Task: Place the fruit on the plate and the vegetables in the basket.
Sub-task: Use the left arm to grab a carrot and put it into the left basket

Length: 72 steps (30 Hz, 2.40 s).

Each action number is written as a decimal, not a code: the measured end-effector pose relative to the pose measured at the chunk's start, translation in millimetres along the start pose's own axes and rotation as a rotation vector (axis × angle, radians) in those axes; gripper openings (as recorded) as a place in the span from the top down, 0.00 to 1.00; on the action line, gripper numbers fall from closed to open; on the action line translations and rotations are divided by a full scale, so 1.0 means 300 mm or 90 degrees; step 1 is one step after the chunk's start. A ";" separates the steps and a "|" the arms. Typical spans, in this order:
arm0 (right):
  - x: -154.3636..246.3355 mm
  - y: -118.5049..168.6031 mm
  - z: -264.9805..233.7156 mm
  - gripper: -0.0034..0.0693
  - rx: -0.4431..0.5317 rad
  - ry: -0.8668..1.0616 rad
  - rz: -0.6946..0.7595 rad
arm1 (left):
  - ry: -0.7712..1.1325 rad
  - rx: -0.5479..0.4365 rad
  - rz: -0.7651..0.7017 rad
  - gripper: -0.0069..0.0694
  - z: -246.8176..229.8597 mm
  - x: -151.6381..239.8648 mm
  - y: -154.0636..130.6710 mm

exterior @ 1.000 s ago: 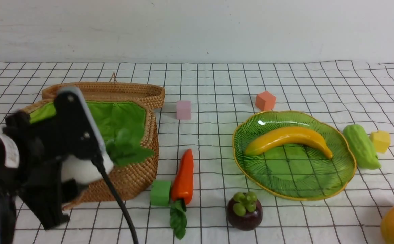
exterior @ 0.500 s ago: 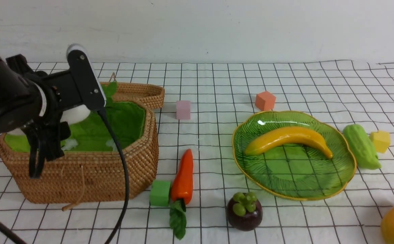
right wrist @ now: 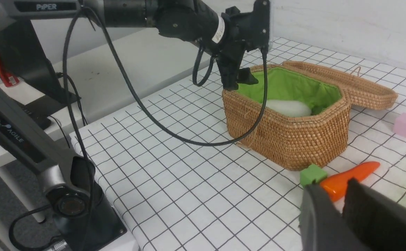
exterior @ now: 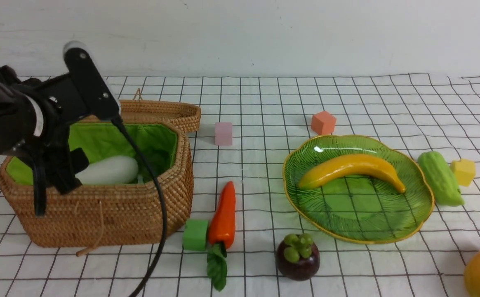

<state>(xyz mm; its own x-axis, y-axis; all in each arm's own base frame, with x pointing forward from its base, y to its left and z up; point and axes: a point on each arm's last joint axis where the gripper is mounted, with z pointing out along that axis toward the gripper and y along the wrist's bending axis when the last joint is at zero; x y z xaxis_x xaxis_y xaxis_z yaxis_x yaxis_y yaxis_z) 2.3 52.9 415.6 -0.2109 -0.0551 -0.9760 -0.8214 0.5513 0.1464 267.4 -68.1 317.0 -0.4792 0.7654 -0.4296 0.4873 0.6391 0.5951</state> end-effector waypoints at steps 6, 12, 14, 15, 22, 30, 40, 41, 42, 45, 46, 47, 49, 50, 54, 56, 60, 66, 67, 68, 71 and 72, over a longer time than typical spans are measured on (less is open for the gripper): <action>0.015 0.001 -0.004 0.76 0.003 0.039 0.025 | 0.003 0.236 -0.313 0.59 -0.147 -0.057 -0.155; 0.016 -0.008 -0.043 0.76 0.071 0.101 0.045 | 0.089 0.346 -0.324 0.82 -0.199 -0.175 -0.303; 0.021 -0.011 -0.050 0.75 0.085 0.118 0.053 | 0.094 0.345 -0.299 0.80 -0.186 -0.237 -0.346; 0.029 -0.011 -0.052 0.75 0.087 0.134 0.054 | 0.099 0.341 -0.287 0.77 -0.169 -0.275 -0.375; 0.061 -0.004 -0.060 0.74 0.076 0.204 0.065 | 0.171 0.304 -0.272 0.40 0.061 -0.433 -0.511; 0.061 -0.002 -0.060 0.74 0.074 0.203 0.069 | 0.194 0.187 -0.253 0.25 0.277 -0.493 -0.586; 0.059 -0.001 -0.060 0.73 0.073 0.202 0.069 | 0.236 0.141 -0.242 0.25 0.388 -0.465 -0.627; 0.059 -0.001 -0.060 0.73 0.072 0.202 0.069 | 0.255 0.146 -0.255 0.25 0.411 -0.452 -0.626; 0.059 -0.001 -0.060 0.73 0.072 0.202 0.069 | 0.270 0.153 -0.269 0.26 0.429 -0.442 -0.623; 0.059 -0.001 -0.060 0.73 0.072 0.202 0.069 | 0.292 0.170 -0.298 0.27 0.460 -0.425 -0.609; 0.059 -0.001 -0.060 0.73 0.072 0.202 0.069 | 0.293 0.186 -0.310 0.29 0.467 -0.424 -0.602; 0.059 -0.001 -0.060 0.73 0.072 0.202 0.069 | 0.293 0.190 -0.311 0.30 0.469 -0.423 -0.601; 0.059 -0.001 -0.060 0.73 0.072 0.202 0.069 | 0.291 0.197 -0.305 0.33 0.469 -0.424 -0.602; 0.059 -0.001 -0.060 0.73 0.072 0.202 0.069 | 0.288 0.200 -0.304 0.36 0.468 -0.426 -0.604; 0.059 -0.001 -0.060 0.73 0.072 0.202 0.069 | 0.284 0.203 -0.306 0.40 0.469 -0.428 -0.605; 0.059 -0.001 -0.060 0.73 0.072 0.202 0.069 | 0.281 0.203 -0.307 0.40 0.468 -0.431 -0.603; 0.059 -0.001 -0.060 0.72 0.072 0.202 0.069 | 0.248 0.209 -0.296 0.40 0.364 -0.481 -0.574; 0.058 -0.006 -0.061 0.72 0.081 0.199 0.064 | 0.073 0.218 -0.129 0.40 -0.022 -0.561 -0.463; 0.056 -0.007 -0.060 0.72 0.083 0.195 0.063 | 0.055 0.217 -0.109 0.40 -0.068 -0.558 -0.435; 0.052 -0.008 -0.059 0.71 0.086 0.187 0.062 | 0.039 0.211 -0.058 0.40 -0.123 -0.540 -0.384; 0.046 -0.011 -0.058 0.71 0.089 0.174 0.049 | 0.019 0.188 0.002 0.40 -0.194 -0.473 -0.246; 0.046 -0.011 -0.058 0.71 0.089 0.174 0.047 | 0.016 0.178 0.019 0.40 -0.206 -0.439 -0.195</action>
<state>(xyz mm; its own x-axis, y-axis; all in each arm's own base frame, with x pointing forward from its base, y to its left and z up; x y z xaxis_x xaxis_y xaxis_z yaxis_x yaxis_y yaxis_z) -7.1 35.9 404.3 -0.4175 -0.2219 -0.8812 -0.7215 0.6704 0.1730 256.9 -211.1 380.6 -0.4786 0.7838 -0.3956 0.6821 0.6156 0.3946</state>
